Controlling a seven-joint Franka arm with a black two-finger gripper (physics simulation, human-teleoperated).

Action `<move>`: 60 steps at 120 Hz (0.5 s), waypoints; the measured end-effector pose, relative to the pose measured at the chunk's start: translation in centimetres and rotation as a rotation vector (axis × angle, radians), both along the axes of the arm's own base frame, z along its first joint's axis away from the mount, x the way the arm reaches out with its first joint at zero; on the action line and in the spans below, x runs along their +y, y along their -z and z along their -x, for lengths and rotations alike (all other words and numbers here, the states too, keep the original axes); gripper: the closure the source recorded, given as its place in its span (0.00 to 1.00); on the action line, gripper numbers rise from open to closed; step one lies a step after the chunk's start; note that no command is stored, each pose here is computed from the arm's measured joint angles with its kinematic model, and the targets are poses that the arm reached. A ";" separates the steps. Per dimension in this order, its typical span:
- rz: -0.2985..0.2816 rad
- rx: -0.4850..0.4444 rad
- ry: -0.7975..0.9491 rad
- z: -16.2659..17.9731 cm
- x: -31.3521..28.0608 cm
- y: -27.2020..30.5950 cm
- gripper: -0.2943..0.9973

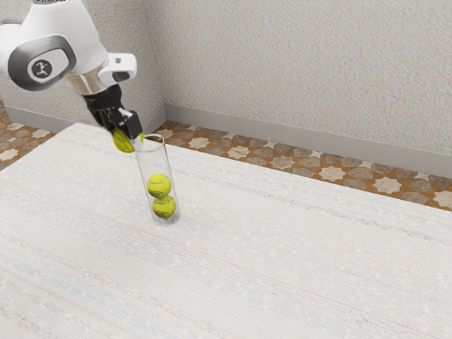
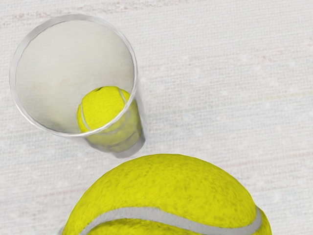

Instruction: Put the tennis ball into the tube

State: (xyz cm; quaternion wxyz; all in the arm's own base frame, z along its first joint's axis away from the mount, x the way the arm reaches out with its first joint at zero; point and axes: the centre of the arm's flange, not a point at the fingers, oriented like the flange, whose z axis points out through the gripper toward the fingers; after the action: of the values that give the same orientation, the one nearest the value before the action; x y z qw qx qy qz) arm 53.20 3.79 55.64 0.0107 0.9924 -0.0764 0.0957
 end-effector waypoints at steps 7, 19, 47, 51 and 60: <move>-0.001 0.012 -0.001 -0.8 -0.2 0.6 0.52; 0.000 0.024 -0.004 -1.6 -0.3 1.2 0.52; -0.008 0.026 -0.006 -2.3 -0.6 1.3 0.52; -0.007 0.028 -0.010 -2.5 -0.5 1.4 0.52; -0.007 0.030 -0.010 -2.6 -0.5 1.6 0.52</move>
State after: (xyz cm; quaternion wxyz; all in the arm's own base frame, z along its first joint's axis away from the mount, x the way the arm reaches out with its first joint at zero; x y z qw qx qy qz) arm 55.84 3.31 54.09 0.0079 0.9942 -0.0714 0.0805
